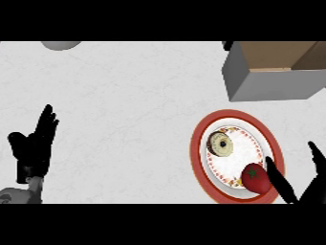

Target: Pick the cupcake from the plate and place it in the cardboard box

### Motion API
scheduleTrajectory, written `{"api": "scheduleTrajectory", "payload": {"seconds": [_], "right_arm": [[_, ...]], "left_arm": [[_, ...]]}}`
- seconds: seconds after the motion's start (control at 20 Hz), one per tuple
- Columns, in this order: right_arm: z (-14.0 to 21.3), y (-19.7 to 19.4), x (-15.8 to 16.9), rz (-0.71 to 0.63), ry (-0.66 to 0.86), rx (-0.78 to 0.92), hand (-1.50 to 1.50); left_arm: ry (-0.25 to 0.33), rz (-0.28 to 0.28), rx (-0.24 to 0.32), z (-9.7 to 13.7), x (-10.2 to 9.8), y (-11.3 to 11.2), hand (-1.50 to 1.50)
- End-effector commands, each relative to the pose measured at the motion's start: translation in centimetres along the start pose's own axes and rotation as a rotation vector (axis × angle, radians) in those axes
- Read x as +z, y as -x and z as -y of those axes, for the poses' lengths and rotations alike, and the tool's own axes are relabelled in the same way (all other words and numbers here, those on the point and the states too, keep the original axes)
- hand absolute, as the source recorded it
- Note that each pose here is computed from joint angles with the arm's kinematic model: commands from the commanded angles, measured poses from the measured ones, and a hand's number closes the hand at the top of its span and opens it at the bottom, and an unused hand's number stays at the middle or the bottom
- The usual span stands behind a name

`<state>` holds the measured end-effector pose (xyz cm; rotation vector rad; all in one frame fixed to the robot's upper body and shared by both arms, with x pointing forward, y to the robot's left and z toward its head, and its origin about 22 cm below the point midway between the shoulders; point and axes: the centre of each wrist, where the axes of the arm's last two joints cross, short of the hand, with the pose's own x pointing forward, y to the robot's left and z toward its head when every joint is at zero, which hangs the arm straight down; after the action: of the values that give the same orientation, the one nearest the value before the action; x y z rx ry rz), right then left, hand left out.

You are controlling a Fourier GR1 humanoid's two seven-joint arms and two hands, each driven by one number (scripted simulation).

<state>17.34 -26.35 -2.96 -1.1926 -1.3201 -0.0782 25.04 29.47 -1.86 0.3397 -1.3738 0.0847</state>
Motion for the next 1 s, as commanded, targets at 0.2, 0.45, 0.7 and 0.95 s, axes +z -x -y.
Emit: {"api": "scheduleTrajectory", "payload": {"seconds": [0.2,0.45,0.7,0.95], "right_arm": [[4.1,-3.4,3.4,-0.167,-0.093,0.119,-1.50],[5.4,-8.0,3.7,-0.238,-0.177,0.237,-1.50],[5.5,-13.6,5.3,-0.324,-0.269,0.307,-1.50],[4.2,-17.1,4.4,-0.395,-0.293,0.376,-1.50]], "left_arm": [[0.003,0.016,-0.011,0.5,0.1,-0.1,0.00],[0.031,0.018,-0.002,1.3,-0.6,-1.1,0.00],[0.032,0.016,-0.003,1.6,-0.2,0.3,0.00],[0.036,0.014,-0.011,1.0,-0.7,0.7,0.00]]}}
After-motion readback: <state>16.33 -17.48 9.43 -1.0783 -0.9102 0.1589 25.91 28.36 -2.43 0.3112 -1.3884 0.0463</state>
